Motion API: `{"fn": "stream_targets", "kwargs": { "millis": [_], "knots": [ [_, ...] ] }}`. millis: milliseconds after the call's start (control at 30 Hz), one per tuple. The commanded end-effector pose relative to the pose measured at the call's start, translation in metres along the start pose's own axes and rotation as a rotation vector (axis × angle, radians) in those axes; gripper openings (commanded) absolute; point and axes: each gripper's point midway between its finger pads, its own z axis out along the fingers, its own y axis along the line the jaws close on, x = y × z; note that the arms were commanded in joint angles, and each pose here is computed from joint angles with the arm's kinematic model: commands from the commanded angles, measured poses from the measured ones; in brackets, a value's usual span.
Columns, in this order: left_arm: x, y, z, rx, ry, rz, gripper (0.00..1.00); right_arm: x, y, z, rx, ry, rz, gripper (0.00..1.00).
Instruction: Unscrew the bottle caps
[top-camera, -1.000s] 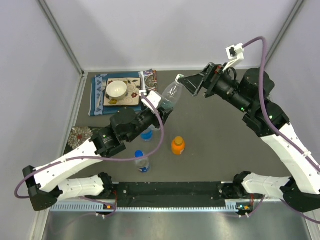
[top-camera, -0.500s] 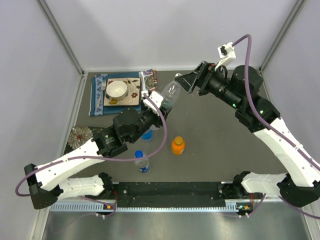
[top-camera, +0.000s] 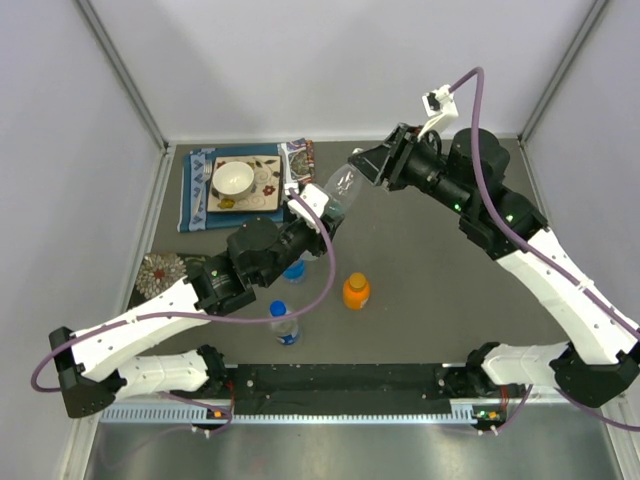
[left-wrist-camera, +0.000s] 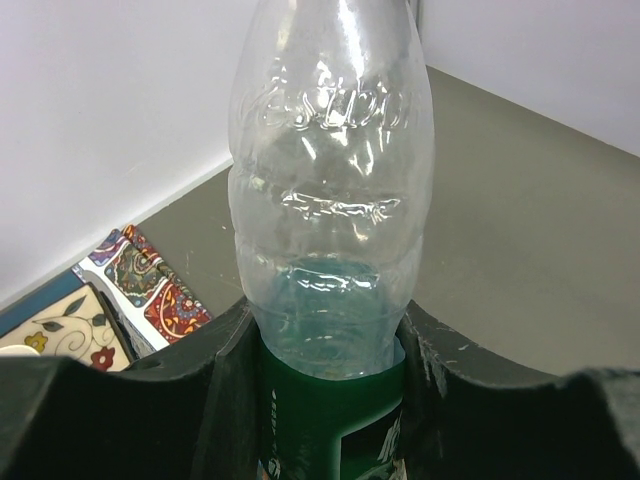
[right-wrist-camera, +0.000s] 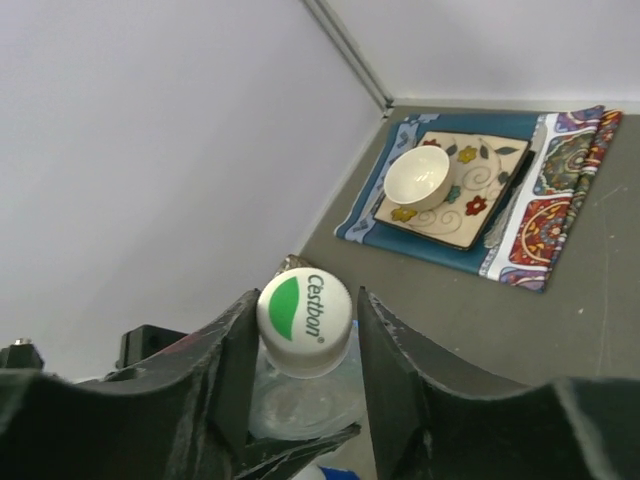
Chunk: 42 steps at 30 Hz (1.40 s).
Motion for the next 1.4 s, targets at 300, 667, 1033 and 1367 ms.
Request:
{"fn": "stream_targets", "kwargs": {
  "millis": [300, 667, 1033, 1367],
  "knots": [
    [-0.018, -0.005, -0.003, 0.029, -0.079, -0.037, 0.23, -0.007, 0.022, -0.018, -0.11, -0.028, -0.085, 0.0],
    [-0.045, -0.098, -0.066, 0.717, -0.106, -0.117, 0.24, 0.003, 0.083, -0.083, -0.517, -0.012, -0.436, 0.0],
    [-0.052, -0.114, -0.1, 1.063, -0.056, -0.247, 0.24, 0.038, 0.107, -0.125, -0.859, 0.109, -0.579, 0.0],
    [-0.061, -0.112, -0.107, 1.21, -0.061, -0.321, 0.24, 0.067, 0.118, -0.161, -1.148, 0.231, -0.618, 0.0]
  ]
}}
